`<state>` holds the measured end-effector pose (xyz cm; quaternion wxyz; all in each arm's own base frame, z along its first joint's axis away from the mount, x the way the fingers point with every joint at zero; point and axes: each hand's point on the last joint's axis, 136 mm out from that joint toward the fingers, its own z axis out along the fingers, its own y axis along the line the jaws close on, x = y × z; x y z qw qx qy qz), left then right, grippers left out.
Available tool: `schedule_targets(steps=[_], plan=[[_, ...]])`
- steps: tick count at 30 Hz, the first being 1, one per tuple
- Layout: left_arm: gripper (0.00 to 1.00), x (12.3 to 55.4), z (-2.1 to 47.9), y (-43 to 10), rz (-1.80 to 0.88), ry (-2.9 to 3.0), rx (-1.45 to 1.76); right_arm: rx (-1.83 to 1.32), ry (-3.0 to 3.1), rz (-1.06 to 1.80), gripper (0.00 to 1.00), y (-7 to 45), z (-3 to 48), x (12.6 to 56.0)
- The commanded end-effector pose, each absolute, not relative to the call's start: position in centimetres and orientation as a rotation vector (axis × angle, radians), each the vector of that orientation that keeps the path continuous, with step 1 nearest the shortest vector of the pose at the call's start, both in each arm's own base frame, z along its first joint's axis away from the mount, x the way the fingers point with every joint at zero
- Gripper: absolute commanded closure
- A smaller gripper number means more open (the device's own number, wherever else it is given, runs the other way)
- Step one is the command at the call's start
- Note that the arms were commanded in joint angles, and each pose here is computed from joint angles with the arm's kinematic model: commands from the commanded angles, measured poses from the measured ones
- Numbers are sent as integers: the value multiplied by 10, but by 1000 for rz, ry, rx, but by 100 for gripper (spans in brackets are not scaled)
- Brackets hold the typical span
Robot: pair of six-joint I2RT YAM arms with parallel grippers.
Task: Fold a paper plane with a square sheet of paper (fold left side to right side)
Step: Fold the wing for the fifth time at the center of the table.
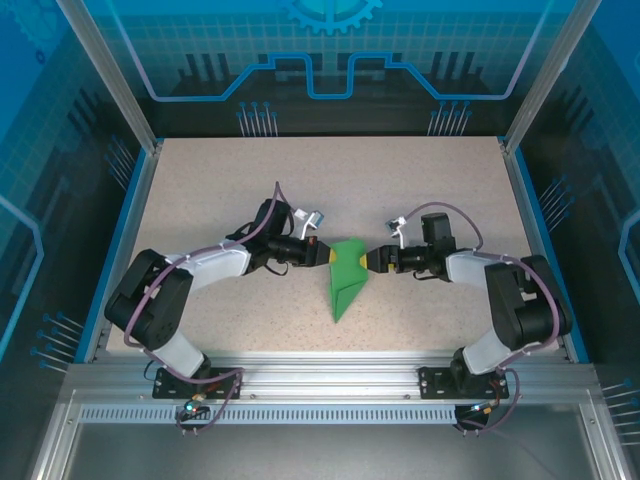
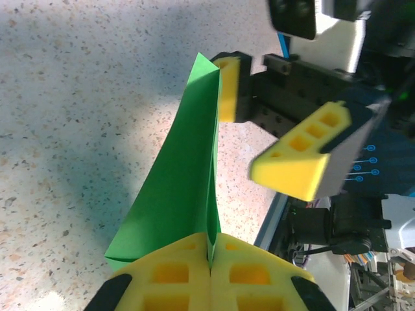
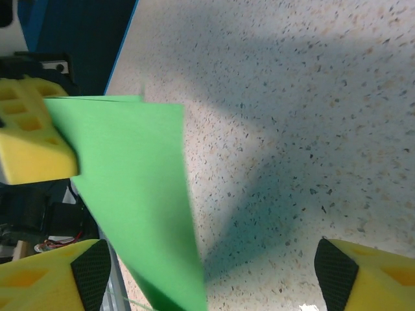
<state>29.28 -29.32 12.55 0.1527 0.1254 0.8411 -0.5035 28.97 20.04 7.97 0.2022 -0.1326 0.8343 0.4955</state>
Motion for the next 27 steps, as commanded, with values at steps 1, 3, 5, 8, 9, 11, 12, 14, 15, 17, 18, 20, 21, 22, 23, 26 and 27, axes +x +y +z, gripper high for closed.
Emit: schedule_targets(steps=[1, 3, 5, 8, 9, 11, 12, 14, 15, 17, 18, 20, 21, 22, 23, 26, 27], plan=[[100, 286, 137, -294, -1475, 2348, 439, -501, 2164, 1477, 19, 209, 103, 298], [100, 285, 136, -294, -1477, 2354, 439, -508, 2151, 1516, 23, 212, 105, 295], [100, 285, 136, -293, -1476, 2357, 432, -525, 2144, 1541, 27, 215, 107, 292], [100, 285, 134, -292, -1471, 2363, 430, -545, 2134, 1558, 36, 216, 112, 288], [100, 284, 133, -292, -1470, 2366, 428, -549, 2134, 1553, 40, 216, 113, 288], [100, 285, 132, -292, -1464, 2371, 426, -548, 2139, 1531, 48, 214, 115, 288], [100, 285, 131, -292, -1462, 2373, 425, -552, 2138, 1526, 50, 214, 116, 287], [100, 284, 130, -291, -1462, 2380, 421, -552, 2155, 1510, 57, 213, 116, 286], [100, 284, 129, -291, -1462, 2382, 421, -553, 2159, 1504, 58, 212, 117, 286], [100, 284, 129, -291, -1460, 2382, 422, -550, 2162, 1495, 63, 211, 118, 287], [100, 284, 128, -291, -1460, 2385, 422, -548, 2163, 1493, 66, 211, 118, 287], [100, 284, 127, -291, -1461, 2390, 420, -545, 2171, 1492, 74, 211, 118, 287], [100, 284, 127, -292, -1462, 2389, 422, -543, 2177, 1489, 79, 210, 117, 287], [100, 284, 127, -291, -1461, 2389, 422, -540, 2183, 1487, 85, 210, 117, 287], [100, 284, 126, -291, -1459, 2394, 421, -532, 2193, 1481, 90, 209, 116, 287], [89, 285, 126, -290, -1436, 2402, 424, -490, 2243, 1455, 98, 207, 111, 288], [81, 286, 126, -289, -1422, 2403, 427, -464, 2271, 1439, 100, 206, 108, 290]])
